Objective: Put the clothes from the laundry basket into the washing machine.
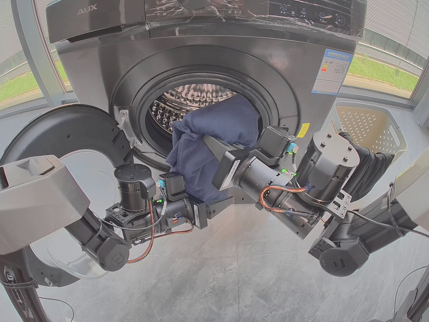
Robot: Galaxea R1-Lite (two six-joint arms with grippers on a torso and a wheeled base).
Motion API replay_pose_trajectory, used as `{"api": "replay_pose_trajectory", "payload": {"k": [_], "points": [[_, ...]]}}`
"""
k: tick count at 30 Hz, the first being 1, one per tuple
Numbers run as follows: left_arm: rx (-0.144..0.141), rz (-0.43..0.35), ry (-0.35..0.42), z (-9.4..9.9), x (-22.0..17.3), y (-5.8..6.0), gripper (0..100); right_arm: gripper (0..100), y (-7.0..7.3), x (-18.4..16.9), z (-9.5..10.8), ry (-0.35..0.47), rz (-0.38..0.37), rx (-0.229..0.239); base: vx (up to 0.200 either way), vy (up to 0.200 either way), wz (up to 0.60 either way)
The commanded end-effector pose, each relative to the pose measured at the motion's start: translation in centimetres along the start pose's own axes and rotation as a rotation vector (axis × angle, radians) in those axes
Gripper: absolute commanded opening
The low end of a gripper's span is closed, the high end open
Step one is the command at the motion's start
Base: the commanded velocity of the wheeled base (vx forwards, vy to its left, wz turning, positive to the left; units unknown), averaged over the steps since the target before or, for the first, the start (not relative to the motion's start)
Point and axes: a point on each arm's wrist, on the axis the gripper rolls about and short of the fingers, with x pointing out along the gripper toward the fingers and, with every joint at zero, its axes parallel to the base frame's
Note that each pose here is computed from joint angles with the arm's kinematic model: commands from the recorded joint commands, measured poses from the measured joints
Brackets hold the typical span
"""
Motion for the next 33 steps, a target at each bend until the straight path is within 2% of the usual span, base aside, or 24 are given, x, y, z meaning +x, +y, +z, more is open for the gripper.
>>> {"api": "replay_pose_trajectory", "payload": {"k": [1,8,18,19,29,33], "points": [[0.001,0.002,-0.004,0.1,0.1,0.0,0,0,0.0,0.0,-0.1,0.002,0.001,0.002,0.0,0.0,0.0],[0.004,0.033,-0.014,0.1,0.4,0.2,0,0,0.0,0.0,-0.4,0.006,0.0,0.0,0.0,0.0,0.0],[0.02,-0.026,-0.03,-0.2,0.2,-2.0,0,0,-0.3,-0.1,-0.9,0.019,-0.005,-0.004,0.0,0.0,0.0],[0.021,-0.028,-0.031,-0.2,0.1,-2.0,0,100,-0.3,-0.2,-0.9,0.016,-0.005,-0.003,0.0,0.0,0.0],[0.031,-0.038,-0.059,0.0,0.1,-2.3,0,100,-0.4,-1.4,-1.8,0.064,0.001,-0.008,0.0,0.0,0.0],[0.037,-0.035,-0.08,0.6,-0.2,-2.3,0,100,-0.2,-1.6,-1.1,0.047,-0.001,-0.007,0.0,0.0,0.0]]}}
